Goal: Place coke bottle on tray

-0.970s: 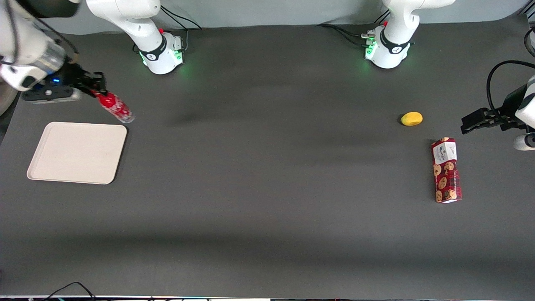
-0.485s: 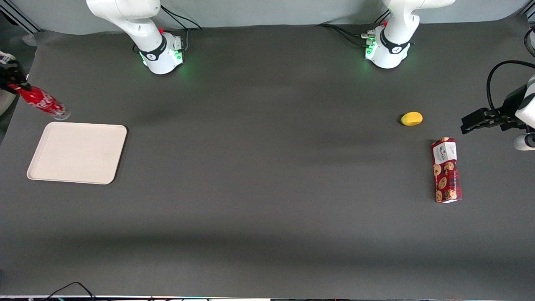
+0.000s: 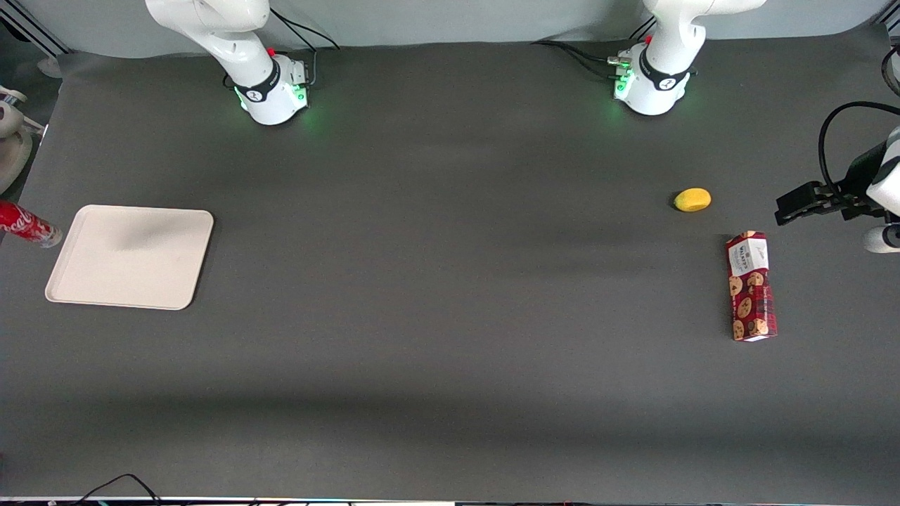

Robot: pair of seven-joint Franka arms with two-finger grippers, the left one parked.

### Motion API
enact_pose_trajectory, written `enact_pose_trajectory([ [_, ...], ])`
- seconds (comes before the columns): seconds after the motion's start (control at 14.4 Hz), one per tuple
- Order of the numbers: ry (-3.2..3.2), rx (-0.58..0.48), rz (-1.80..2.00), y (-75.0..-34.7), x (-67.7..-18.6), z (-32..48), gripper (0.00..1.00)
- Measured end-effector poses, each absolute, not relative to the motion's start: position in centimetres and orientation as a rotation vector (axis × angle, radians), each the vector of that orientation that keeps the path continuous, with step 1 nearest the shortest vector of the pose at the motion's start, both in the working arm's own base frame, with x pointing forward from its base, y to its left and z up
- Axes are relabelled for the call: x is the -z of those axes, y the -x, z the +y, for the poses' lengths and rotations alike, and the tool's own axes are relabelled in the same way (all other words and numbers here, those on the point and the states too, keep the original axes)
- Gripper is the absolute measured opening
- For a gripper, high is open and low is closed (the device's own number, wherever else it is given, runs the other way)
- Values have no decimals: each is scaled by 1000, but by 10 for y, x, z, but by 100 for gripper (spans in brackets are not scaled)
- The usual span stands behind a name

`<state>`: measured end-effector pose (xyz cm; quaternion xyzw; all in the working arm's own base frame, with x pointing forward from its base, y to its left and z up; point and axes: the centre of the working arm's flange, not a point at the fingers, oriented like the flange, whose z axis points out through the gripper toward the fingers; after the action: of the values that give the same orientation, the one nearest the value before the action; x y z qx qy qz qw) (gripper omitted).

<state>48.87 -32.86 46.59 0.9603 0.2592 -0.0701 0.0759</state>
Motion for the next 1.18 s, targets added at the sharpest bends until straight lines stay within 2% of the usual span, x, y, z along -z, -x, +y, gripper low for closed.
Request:
enact_pose_trajectory([
  [0.21, -2910, 202, 834, -492, -400, -356, 32],
  [0.42, -2913, 175, 881, -487, -360, -376, 32],
  [0.83, -2928, 166, 866, -462, -337, -407, 33],
  [0.9, -2932, 164, 863, -462, -336, -407, 37],
  [1.18, -2930, 156, 874, -467, -337, -403, 74],
])
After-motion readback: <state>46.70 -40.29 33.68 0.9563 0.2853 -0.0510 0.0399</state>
